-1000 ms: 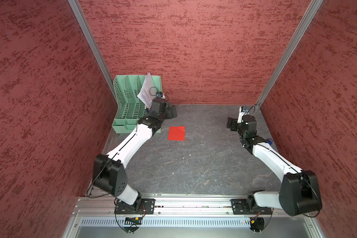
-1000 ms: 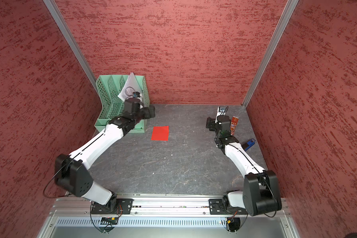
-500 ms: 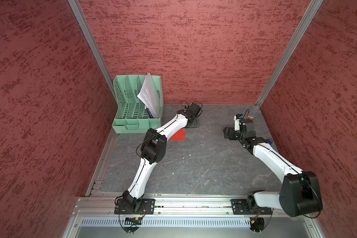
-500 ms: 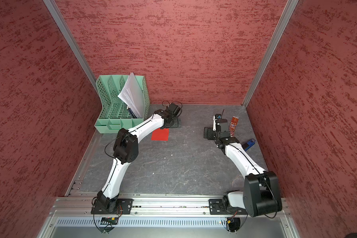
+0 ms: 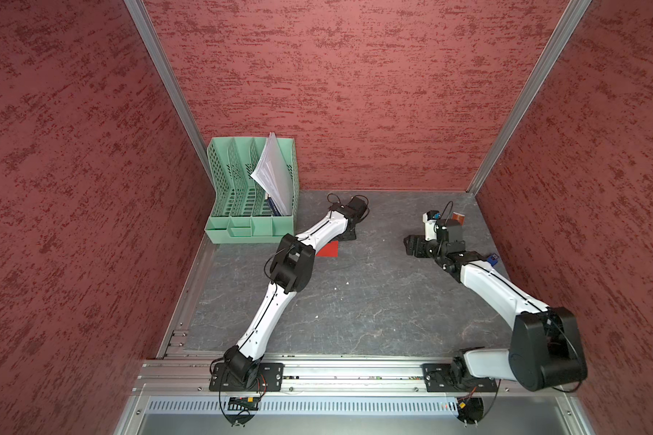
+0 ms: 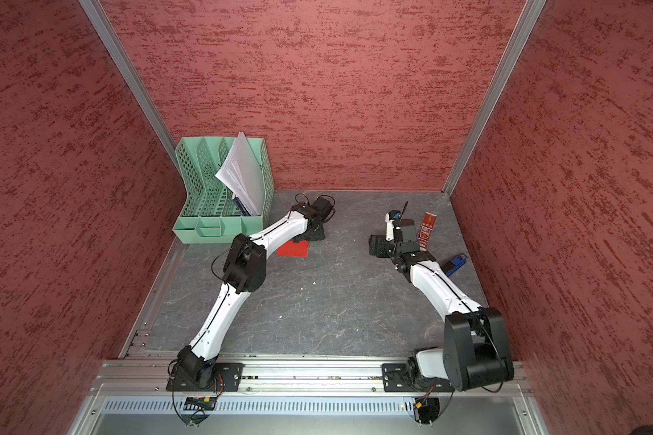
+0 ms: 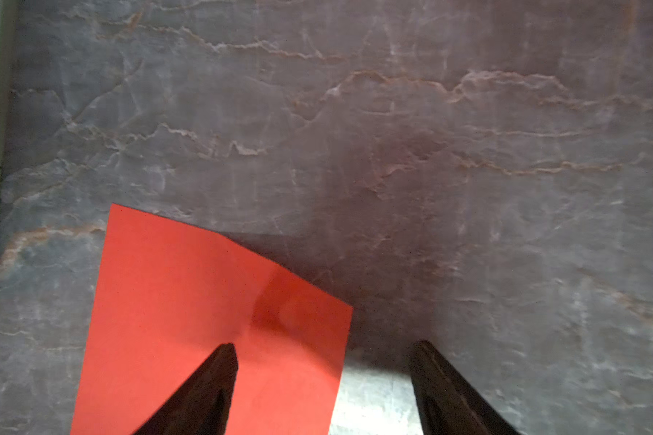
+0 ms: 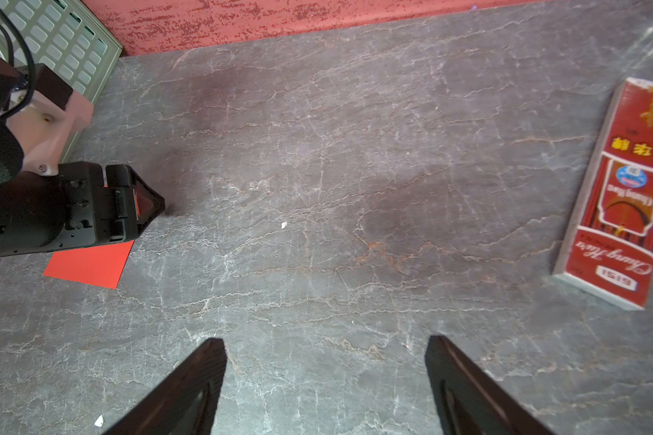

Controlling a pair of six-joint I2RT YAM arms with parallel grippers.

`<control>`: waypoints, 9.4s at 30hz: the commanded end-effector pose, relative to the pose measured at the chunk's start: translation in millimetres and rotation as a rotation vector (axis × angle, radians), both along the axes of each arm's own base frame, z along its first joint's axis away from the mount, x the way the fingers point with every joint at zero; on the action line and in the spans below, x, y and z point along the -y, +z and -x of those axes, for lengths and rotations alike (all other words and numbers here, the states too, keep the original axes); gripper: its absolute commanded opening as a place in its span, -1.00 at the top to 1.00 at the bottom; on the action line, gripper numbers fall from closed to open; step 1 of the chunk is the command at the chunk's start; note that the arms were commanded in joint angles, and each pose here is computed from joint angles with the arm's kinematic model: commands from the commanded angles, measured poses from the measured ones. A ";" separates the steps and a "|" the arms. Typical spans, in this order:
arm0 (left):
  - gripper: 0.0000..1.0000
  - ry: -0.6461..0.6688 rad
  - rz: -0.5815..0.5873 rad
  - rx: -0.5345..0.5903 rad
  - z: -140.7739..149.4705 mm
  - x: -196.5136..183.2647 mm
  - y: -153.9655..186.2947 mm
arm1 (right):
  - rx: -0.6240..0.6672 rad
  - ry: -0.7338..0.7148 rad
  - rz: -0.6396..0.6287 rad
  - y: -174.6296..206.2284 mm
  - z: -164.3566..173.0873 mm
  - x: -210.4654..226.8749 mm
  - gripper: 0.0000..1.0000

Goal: Fold the square paper along the opposite sides
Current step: Pick up the paper from the center of the board.

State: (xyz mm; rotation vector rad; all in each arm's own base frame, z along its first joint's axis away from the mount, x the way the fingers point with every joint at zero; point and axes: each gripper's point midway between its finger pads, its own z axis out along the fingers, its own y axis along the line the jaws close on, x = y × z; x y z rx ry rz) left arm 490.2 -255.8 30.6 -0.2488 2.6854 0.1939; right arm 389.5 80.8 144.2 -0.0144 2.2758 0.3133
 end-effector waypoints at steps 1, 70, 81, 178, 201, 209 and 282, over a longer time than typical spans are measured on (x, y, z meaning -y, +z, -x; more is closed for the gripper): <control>-0.45 0.036 -0.025 0.000 -3.1 -10.6 -5.3 | 0.010 0.022 -0.024 -0.5 -4.3 -6.7 -0.75; 1.00 -1.076 0.806 0.556 212.4 42.9 401.2 | 0.597 1.083 -0.490 204.1 130.4 -124.7 -0.76; 1.00 -1.250 1.048 0.630 250.2 54.9 443.4 | 0.713 1.203 -0.459 258.9 150.3 -126.1 -0.76; 1.00 -1.084 0.893 0.756 225.5 48.9 431.1 | 0.668 1.086 -0.290 261.2 128.9 -127.2 0.67; -0.99 -0.995 0.756 0.856 206.4 40.2 418.2 | 0.678 1.004 -0.288 264.4 117.7 -129.1 1.00; -0.99 -1.132 0.794 0.885 223.4 45.4 397.6 | 0.683 1.017 -0.296 267.6 119.9 -130.5 1.00; 0.23 -1.344 1.139 0.898 234.7 42.7 412.6 | 0.638 1.117 -0.337 263.3 135.5 -140.8 1.00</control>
